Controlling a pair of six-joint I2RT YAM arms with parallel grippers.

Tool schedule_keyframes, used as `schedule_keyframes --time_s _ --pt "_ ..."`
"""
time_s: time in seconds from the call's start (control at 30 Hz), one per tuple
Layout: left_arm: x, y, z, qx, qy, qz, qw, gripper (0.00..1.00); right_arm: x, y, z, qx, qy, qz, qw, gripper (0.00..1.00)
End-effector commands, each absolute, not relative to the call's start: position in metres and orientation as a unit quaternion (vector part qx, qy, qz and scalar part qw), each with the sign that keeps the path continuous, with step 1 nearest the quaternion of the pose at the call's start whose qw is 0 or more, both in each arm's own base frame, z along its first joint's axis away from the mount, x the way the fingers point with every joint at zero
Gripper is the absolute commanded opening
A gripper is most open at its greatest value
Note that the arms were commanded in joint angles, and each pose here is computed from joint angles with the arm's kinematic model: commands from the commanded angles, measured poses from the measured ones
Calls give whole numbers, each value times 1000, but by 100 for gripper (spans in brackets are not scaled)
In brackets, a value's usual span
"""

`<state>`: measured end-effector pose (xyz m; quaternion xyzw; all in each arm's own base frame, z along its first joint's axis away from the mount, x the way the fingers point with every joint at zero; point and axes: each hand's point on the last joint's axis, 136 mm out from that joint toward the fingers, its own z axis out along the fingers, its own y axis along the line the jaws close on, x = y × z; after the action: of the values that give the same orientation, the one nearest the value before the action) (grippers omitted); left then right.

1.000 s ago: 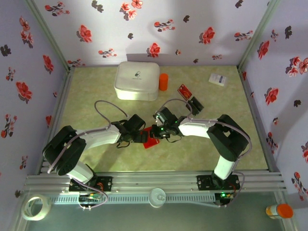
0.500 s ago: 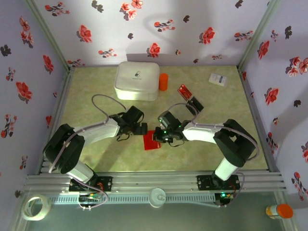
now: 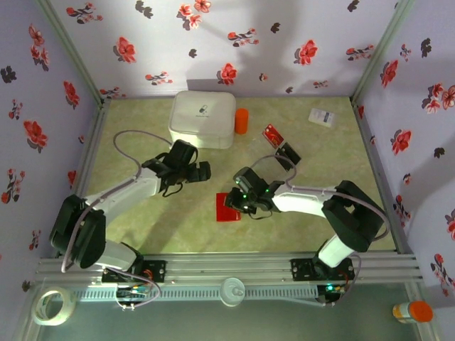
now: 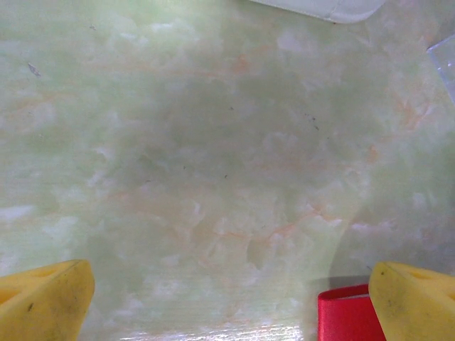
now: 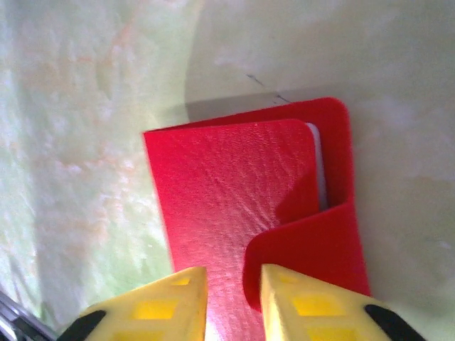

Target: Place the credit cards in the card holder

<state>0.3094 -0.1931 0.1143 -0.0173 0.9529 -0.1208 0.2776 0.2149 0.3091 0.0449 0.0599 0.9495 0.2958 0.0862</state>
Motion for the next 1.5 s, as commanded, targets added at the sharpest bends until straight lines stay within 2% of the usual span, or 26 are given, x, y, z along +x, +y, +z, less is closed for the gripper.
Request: schedule_keyframes --time_s 0.0,0.17,0.3,0.37,0.5,0.6,0.8,0.97,1.13,1.47 --pt "299 -183 114 -10 956 -115 268 100 220 306 65 23 956 274 99 39" --pt "296 -176 125 -16 953 -121 278 100 236 301 120 -20 949 286 130 55" --pt "295 -168 137 -24 947 -126 293 100 251 271 150 -2 943 290 163 62" --pt "296 -163 148 -27 940 -132 312 100 259 245 164 19 939 285 189 67" --pt "297 -148 166 -41 926 -129 353 100 270 190 190 46 933 245 260 86" --pt "299 -132 179 -55 913 -111 388 100 273 140 201 71 931 173 313 99" --pt "306 -101 203 -69 878 -62 469 100 281 55 192 147 909 37 387 99" --pt "310 -66 224 -66 849 19 523 100 294 4 182 243 874 4 421 99" --pt "317 -29 223 -72 835 94 537 100 304 -45 186 324 821 -52 468 99" --pt "317 36 180 -134 791 154 576 100 336 -84 144 299 820 -150 465 99"
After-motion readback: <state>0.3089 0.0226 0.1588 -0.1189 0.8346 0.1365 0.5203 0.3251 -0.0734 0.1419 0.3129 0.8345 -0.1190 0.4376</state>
